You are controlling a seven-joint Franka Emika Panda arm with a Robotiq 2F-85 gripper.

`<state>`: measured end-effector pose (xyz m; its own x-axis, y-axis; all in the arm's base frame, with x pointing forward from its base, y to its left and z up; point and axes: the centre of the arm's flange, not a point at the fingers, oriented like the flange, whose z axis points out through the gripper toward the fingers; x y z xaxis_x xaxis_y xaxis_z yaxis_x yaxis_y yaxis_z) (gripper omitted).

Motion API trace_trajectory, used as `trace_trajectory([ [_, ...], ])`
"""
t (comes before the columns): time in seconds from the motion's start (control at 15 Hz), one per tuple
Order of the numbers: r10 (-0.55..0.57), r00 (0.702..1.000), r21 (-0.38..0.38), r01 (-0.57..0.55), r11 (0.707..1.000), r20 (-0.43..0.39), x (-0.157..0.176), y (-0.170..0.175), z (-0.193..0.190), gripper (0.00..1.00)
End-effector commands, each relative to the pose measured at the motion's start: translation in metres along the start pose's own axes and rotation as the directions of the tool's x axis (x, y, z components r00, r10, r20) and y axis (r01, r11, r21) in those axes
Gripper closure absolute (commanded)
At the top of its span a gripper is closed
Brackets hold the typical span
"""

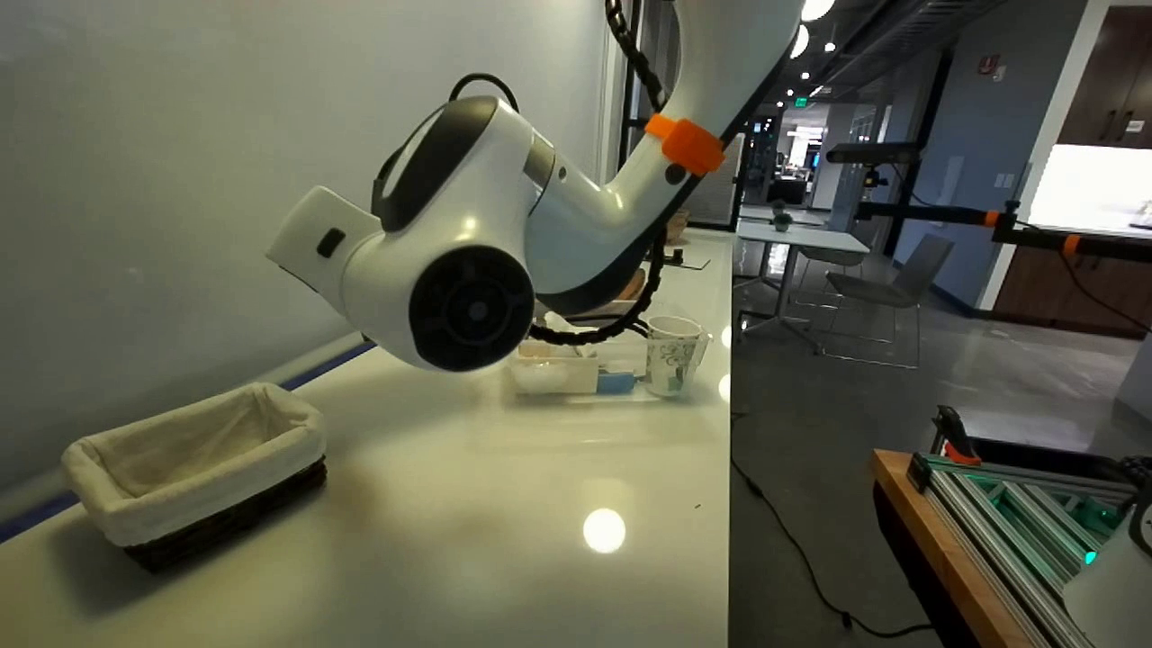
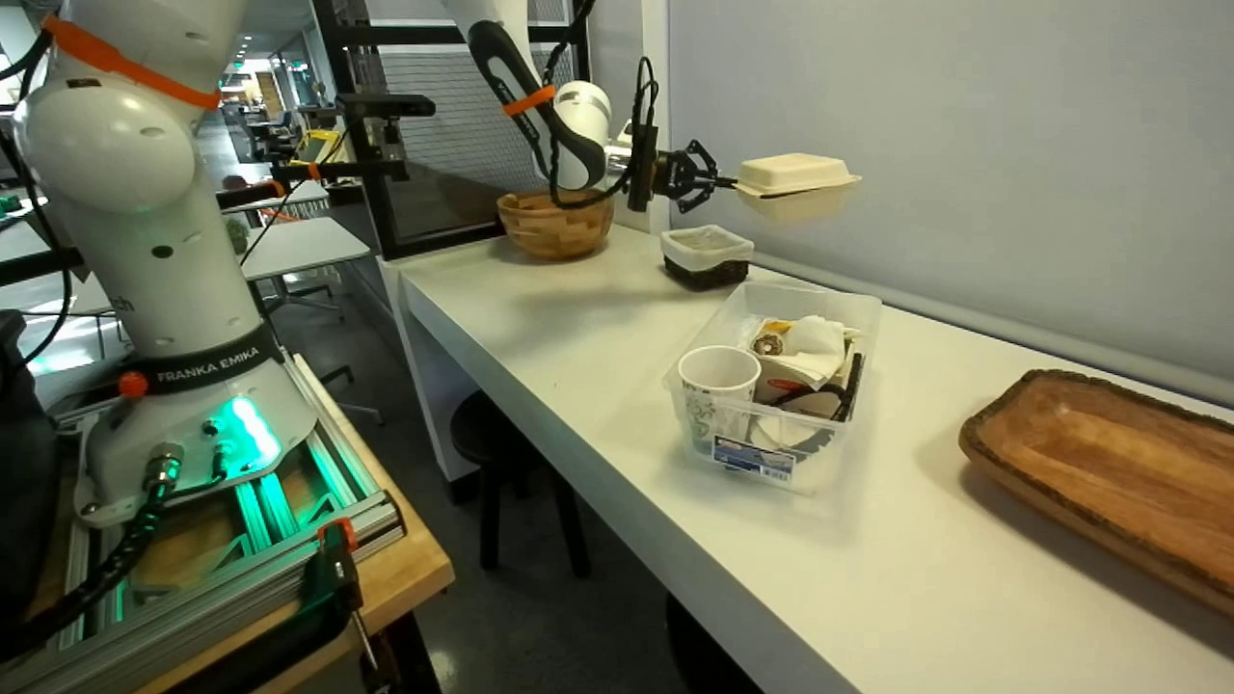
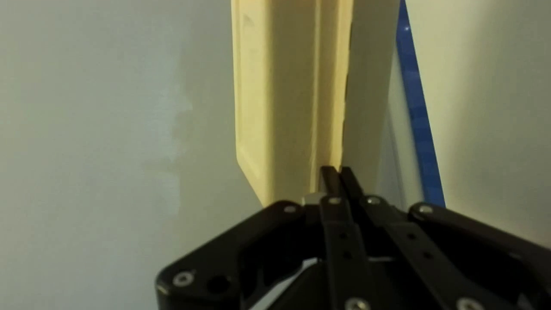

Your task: Remove the takeaway pack from the lunchbox and put it on the table

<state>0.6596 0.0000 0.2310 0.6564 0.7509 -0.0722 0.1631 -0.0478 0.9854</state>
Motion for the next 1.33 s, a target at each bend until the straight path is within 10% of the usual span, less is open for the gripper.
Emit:
trace_trajectory([
  [0.0, 0.023, 0.996, -0.025, -0.026, 0.999, -0.086, -0.009, -0.032, 0.024, 0.99],
  [0.53, 0.13, 0.983, 0.015, -0.129, 0.992, -0.129, -0.037, -0.093, 0.053, 0.99],
  [0.6, 0.131, 0.982, 0.02, -0.13, 0.991, -0.138, -0.036, -0.093, 0.055, 0.72],
  [1.0, 0.105, 0.975, 0.087, -0.09, 0.992, -0.194, -0.009, -0.057, 0.04, 0.36],
  [1.27, 0.159, 0.987, 0.253, -0.146, 0.956, -0.03, 0.018, -0.004, -0.016, 0.05],
])
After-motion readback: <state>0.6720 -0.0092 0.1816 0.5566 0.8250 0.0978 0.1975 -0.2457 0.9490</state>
